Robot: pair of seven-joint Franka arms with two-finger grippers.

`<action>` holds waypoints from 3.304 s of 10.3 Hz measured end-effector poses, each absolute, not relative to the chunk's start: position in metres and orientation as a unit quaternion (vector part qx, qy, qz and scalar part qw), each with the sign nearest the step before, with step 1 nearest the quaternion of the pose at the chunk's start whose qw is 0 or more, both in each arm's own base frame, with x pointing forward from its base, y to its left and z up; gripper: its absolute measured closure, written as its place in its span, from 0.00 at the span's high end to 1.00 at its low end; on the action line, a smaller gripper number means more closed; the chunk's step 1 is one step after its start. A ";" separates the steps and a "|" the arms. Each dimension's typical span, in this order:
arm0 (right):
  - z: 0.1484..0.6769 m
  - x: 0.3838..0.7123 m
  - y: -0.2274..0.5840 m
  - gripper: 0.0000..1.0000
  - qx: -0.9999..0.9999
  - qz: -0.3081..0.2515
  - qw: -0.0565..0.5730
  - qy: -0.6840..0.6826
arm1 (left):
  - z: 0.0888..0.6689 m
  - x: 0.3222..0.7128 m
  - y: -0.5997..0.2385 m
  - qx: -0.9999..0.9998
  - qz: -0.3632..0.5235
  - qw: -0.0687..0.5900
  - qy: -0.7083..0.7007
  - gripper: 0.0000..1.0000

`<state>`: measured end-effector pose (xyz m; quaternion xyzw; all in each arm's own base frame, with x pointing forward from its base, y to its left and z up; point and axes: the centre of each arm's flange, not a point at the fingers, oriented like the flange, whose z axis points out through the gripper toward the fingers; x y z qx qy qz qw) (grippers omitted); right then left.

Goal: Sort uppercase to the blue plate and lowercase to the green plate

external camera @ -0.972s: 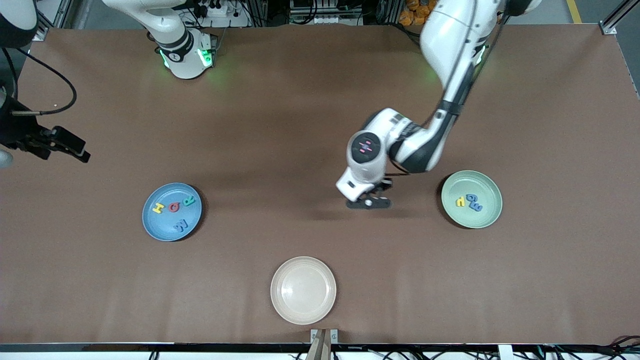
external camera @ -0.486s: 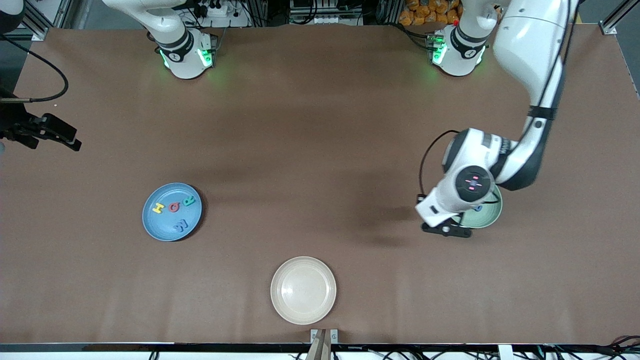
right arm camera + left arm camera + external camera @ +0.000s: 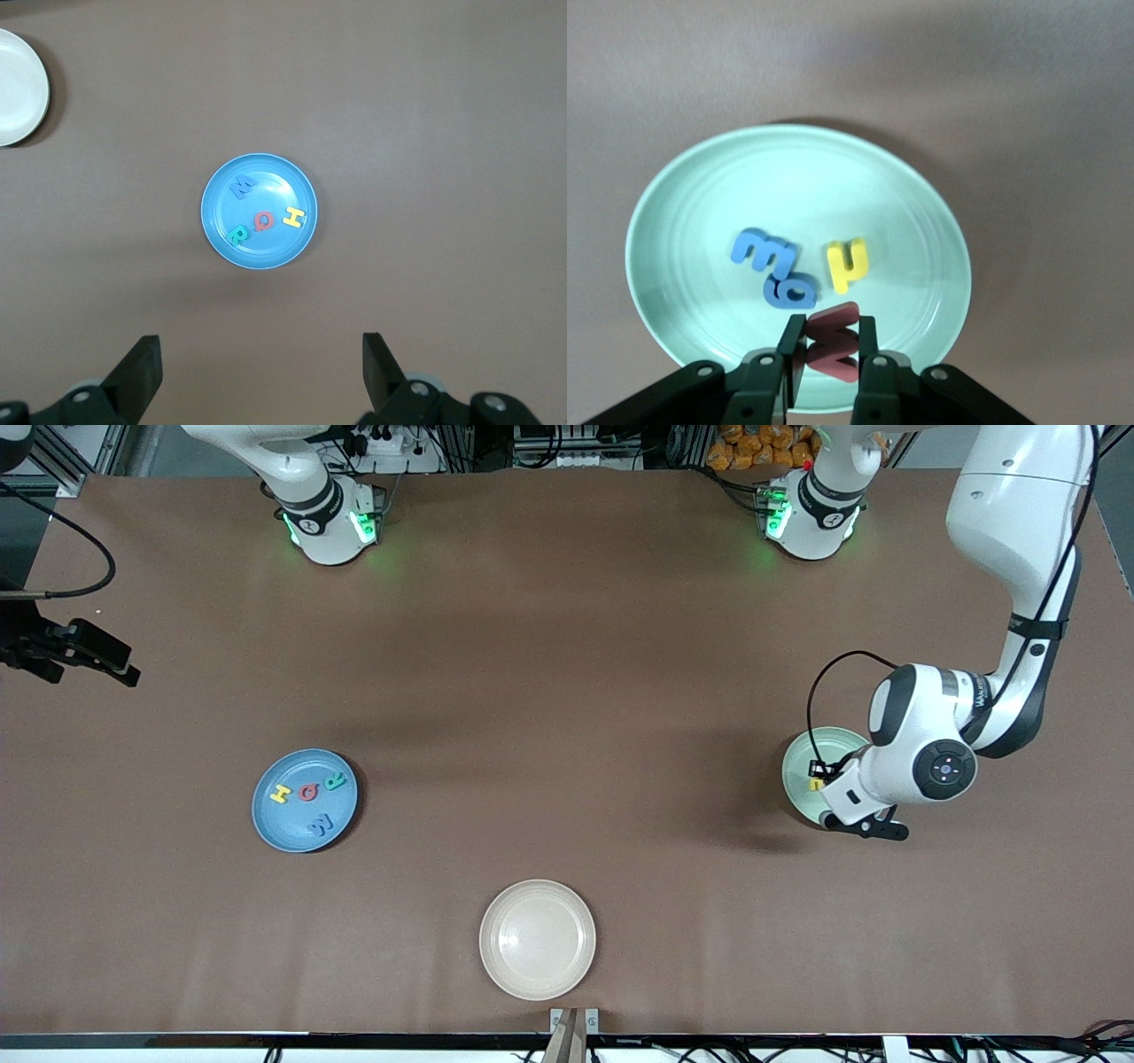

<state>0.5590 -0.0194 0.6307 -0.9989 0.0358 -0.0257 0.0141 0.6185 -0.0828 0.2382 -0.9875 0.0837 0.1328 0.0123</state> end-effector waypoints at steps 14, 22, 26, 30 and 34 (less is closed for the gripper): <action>0.653 0.553 -0.019 1.00 -0.998 -0.040 0.037 0.033 | 0.552 0.637 -0.053 -0.998 -0.058 0.020 0.017 1.00; 0.662 0.548 -0.018 1.00 -0.998 -0.030 0.041 0.031 | 0.628 0.603 -0.025 -0.998 -0.032 0.049 -0.025 1.00; 0.669 0.543 -0.018 1.00 -0.998 -0.019 0.043 0.031 | 0.655 0.583 -0.011 -0.998 -0.036 0.036 -0.048 1.00; 0.670 0.542 -0.019 1.00 -0.998 -0.016 0.043 0.031 | 0.644 0.578 -0.022 -0.999 -0.009 0.017 -0.041 1.00; 0.670 0.541 -0.022 1.00 -0.998 -0.014 0.043 0.033 | 0.620 0.573 -0.033 -1.000 0.019 -0.003 -0.013 1.00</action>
